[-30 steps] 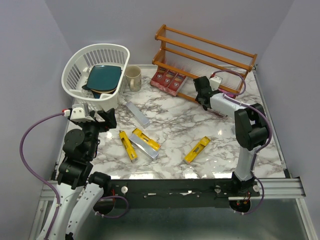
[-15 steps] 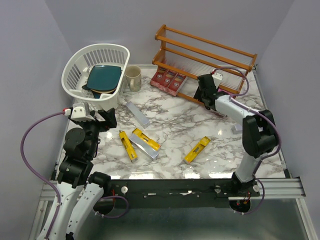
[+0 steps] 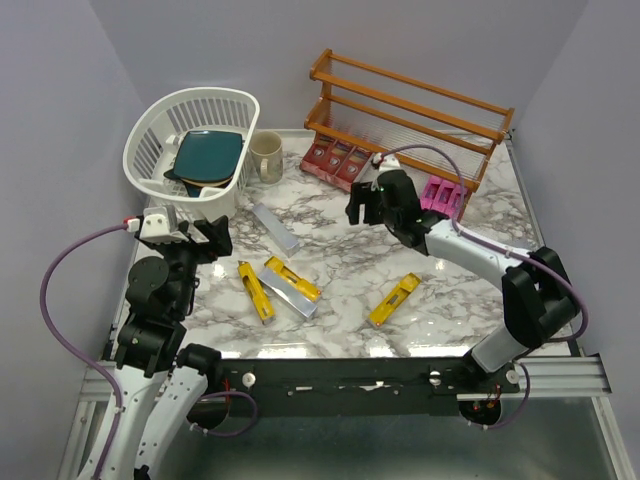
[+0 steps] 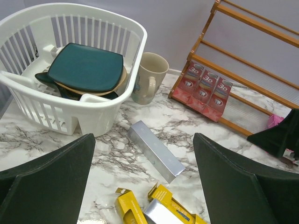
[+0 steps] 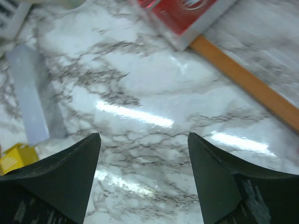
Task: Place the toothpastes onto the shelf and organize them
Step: Pick up the toothpaste from the center of the board.
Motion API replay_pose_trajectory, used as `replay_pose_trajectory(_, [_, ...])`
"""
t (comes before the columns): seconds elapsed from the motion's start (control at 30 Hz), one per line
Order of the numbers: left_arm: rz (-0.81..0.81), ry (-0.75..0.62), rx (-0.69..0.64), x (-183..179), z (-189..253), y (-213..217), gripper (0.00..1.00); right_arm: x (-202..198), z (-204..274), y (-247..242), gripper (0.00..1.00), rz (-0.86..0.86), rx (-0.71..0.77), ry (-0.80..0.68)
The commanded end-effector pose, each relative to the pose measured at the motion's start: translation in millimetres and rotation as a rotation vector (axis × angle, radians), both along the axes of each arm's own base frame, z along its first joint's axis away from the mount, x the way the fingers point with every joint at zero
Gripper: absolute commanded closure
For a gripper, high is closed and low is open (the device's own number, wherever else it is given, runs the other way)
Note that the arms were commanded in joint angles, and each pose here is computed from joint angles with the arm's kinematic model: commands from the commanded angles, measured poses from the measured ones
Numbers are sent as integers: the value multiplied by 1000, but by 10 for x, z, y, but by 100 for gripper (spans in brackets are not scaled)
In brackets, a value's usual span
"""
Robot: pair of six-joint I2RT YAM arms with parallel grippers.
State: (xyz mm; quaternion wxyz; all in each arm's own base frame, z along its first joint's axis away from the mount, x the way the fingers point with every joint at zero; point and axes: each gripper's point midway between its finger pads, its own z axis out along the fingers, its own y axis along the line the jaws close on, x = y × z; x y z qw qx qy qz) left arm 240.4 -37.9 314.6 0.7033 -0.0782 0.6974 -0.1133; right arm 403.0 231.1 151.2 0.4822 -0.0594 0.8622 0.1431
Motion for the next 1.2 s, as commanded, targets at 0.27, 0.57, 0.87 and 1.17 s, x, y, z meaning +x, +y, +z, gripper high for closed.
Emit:
replay_pose_trajectory(0.27, [-30,-50,-31,-60,108,2,3,-583,-37,1400,12,507,129,-139])
replay_pose_trajectory(0.57, [-28,-50,-37,-59,99,11,3,-631,-326,1992,11,562,105,-114])
replay_pose_trajectory(0.87, [-28,-35,-36,-34,57,6,3,-565,-774,2083,15,521,23,-90])
replay_pose_trajectory(1.17, [-27,-30,-37,-23,47,9,3,-527,-1056,2112,28,507,-41,-85])
